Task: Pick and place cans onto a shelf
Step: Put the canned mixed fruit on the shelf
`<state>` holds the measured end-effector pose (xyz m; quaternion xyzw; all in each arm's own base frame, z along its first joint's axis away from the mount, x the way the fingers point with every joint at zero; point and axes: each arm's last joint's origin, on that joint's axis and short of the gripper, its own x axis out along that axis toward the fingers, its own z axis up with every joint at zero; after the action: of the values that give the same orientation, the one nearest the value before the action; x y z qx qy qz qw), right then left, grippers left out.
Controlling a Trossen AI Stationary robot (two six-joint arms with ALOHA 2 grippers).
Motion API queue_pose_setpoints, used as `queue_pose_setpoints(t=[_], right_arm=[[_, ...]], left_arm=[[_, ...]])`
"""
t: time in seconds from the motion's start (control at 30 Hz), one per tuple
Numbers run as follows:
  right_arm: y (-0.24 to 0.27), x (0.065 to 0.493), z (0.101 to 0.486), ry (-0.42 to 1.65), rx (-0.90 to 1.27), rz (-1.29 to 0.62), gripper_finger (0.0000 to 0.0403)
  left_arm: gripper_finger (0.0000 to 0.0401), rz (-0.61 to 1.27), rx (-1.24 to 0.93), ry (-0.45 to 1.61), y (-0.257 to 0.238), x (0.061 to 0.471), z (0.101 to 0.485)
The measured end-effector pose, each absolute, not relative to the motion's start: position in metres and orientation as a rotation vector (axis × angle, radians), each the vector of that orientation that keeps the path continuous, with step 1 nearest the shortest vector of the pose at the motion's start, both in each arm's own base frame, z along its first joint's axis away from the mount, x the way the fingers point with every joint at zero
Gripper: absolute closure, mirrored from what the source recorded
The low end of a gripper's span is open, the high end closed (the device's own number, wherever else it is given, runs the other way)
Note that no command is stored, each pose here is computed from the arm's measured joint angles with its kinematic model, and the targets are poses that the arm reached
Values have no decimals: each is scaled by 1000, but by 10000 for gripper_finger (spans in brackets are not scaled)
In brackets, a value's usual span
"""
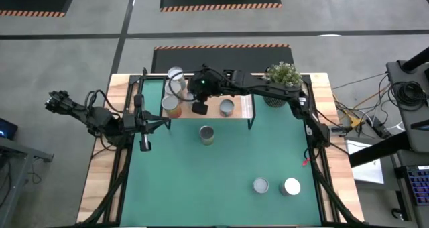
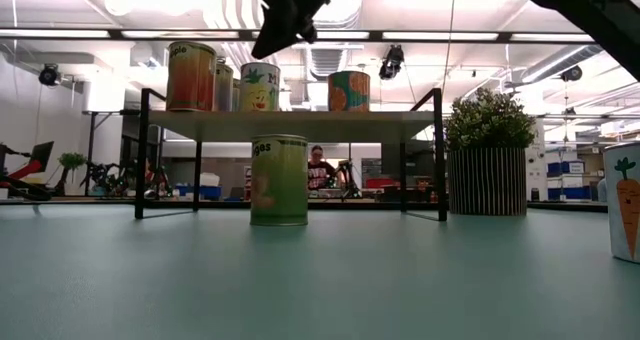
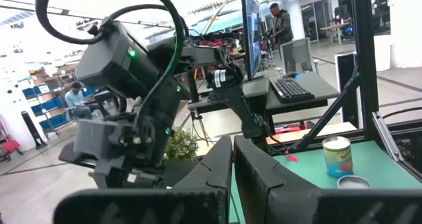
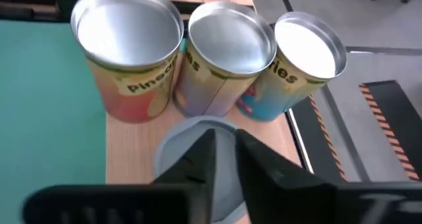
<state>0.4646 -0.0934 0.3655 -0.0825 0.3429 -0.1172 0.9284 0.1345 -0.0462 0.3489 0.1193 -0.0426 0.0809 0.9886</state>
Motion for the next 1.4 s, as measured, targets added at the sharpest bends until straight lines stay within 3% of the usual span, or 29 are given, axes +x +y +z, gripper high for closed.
queue_pose_setpoints(t=[0.13, 0.5, 0.93, 1.4], right_arm=[[-94, 467, 361, 720, -179, -235, 390], [-94, 467, 354, 751, -170, -239, 390], [-95, 462, 342, 863, -84, -375, 390], [-79, 444, 371, 807, -16, -380, 390]], left_arm=[[401, 163, 240, -85, -46, 135, 349], [401, 163, 240, -85, -46, 135, 349], [401, 162, 240, -85, -46, 135, 349], [401, 162, 240, -85, -46, 135, 349]])
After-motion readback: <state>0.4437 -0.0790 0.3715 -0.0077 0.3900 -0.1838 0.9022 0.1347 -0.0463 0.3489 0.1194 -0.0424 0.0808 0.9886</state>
